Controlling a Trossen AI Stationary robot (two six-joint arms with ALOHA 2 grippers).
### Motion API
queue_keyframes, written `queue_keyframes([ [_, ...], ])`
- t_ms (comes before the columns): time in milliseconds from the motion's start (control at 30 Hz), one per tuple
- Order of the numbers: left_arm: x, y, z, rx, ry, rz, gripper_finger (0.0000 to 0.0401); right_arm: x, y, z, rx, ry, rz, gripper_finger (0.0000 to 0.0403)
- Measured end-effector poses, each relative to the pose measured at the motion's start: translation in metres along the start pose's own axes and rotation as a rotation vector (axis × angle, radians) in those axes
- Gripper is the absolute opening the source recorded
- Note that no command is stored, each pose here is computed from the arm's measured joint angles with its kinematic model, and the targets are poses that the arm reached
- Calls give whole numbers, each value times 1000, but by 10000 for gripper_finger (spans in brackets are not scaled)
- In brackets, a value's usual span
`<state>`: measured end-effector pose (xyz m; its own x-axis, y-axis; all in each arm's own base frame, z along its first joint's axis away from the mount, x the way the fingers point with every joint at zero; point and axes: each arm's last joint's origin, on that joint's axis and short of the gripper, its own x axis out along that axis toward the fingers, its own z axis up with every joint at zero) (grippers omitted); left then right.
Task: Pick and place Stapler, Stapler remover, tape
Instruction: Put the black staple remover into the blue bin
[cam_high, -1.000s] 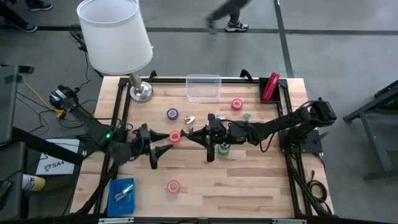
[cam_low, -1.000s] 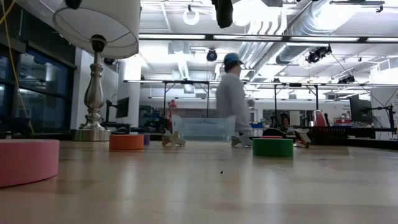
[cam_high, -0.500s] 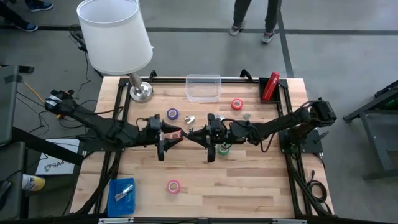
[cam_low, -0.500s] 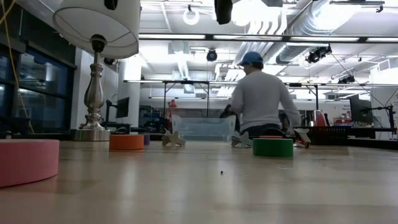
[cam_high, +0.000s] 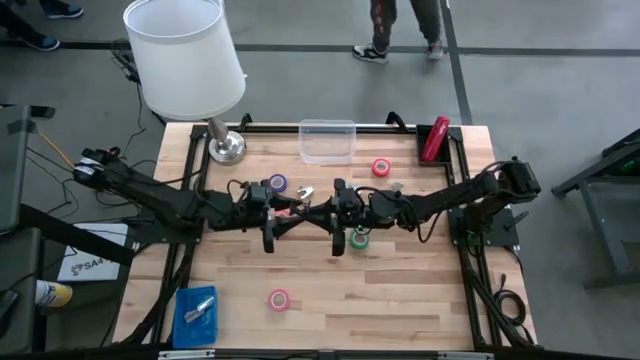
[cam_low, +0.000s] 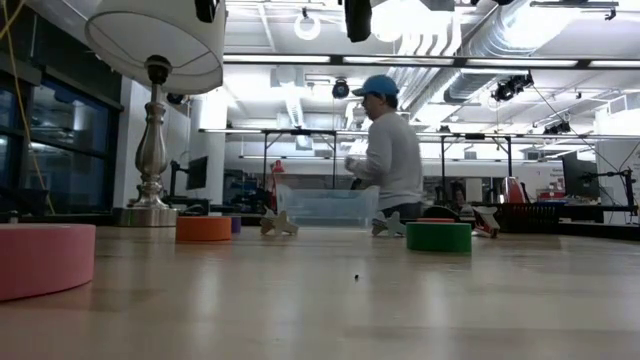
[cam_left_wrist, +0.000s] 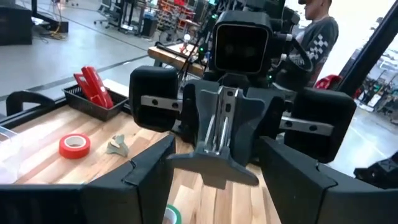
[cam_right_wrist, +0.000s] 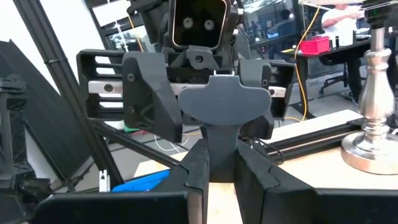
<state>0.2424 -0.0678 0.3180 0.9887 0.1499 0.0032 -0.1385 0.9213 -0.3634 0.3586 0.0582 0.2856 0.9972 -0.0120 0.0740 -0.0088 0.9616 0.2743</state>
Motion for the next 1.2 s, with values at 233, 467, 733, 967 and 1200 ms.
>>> queue_keyframes([
  [233, 1, 0, 1, 18, -18, 4, 225, 0, -1, -2, -5, 26, 5, 37],
  [467, 1, -1, 2, 13, -26, 1, 207, 0, -1, -3, -6, 29, 4, 37],
  [733, 1, 0, 1, 17, -21, 7, 137, 0, -1, -3, -5, 30, 5, 37],
  [967, 1, 0, 1, 18, -18, 7, 137, 0, -1, -3, -6, 31, 5, 37],
  [1200, 0, -1, 1, 19, -15, 6, 137, 0, -1, -3, -6, 30, 0, 37],
])
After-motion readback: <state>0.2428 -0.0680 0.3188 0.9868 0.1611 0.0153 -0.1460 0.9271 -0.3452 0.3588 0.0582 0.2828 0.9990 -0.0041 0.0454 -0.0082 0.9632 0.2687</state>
